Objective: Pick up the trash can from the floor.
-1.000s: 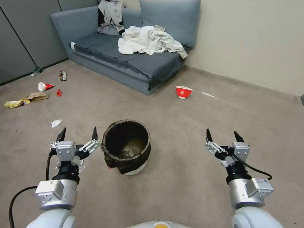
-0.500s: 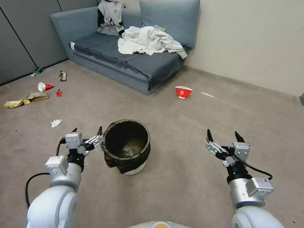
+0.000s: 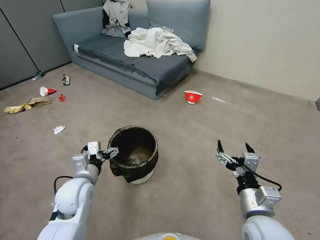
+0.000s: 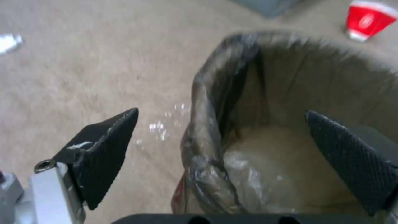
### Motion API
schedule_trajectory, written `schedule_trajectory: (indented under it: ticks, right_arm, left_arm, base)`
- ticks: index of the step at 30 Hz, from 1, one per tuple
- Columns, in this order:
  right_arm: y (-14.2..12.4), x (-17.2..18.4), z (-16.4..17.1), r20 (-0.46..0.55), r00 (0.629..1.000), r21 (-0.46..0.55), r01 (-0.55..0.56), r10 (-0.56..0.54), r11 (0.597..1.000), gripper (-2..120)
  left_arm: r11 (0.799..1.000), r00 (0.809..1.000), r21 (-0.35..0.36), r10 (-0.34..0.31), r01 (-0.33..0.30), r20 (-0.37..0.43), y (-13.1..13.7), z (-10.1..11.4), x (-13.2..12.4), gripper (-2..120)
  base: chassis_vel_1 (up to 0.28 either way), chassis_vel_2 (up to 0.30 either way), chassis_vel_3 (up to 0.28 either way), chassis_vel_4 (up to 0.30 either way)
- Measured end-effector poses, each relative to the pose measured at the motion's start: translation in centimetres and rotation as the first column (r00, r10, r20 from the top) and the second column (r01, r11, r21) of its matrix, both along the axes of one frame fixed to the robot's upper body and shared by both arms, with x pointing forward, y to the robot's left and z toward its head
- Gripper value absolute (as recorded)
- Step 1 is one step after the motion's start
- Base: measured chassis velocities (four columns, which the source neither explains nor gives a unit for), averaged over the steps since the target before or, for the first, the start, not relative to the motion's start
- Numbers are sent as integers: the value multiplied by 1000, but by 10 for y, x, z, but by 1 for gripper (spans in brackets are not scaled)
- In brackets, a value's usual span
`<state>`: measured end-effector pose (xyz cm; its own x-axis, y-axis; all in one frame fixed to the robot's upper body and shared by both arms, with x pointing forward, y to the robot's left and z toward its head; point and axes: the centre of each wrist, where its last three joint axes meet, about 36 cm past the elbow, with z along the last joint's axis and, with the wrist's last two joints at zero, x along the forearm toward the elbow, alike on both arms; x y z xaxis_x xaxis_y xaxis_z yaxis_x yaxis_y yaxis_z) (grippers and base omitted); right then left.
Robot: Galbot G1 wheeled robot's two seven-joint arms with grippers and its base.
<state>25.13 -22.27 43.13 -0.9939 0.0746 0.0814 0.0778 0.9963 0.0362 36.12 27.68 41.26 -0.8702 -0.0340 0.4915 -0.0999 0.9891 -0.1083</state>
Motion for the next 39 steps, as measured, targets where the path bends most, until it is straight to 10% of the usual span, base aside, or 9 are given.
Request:
schedule_trajectory:
  ticks: [28, 39]
  right_arm:
    - [1, 0, -14, -30, 999, -2, -11, 11, 1000, 100]
    - [3, 1, -14, -28, 999, -2, -18, 18, 1000, 100]
  left_arm:
    - [998, 981, 42, 45, -38, -188, -14, -32, 50, 99]
    - [998, 981, 38, 52, -46, -188, -14, -33, 50, 61]
  base:
    - [0, 0, 0, 0]
    - [0, 0, 0, 0]
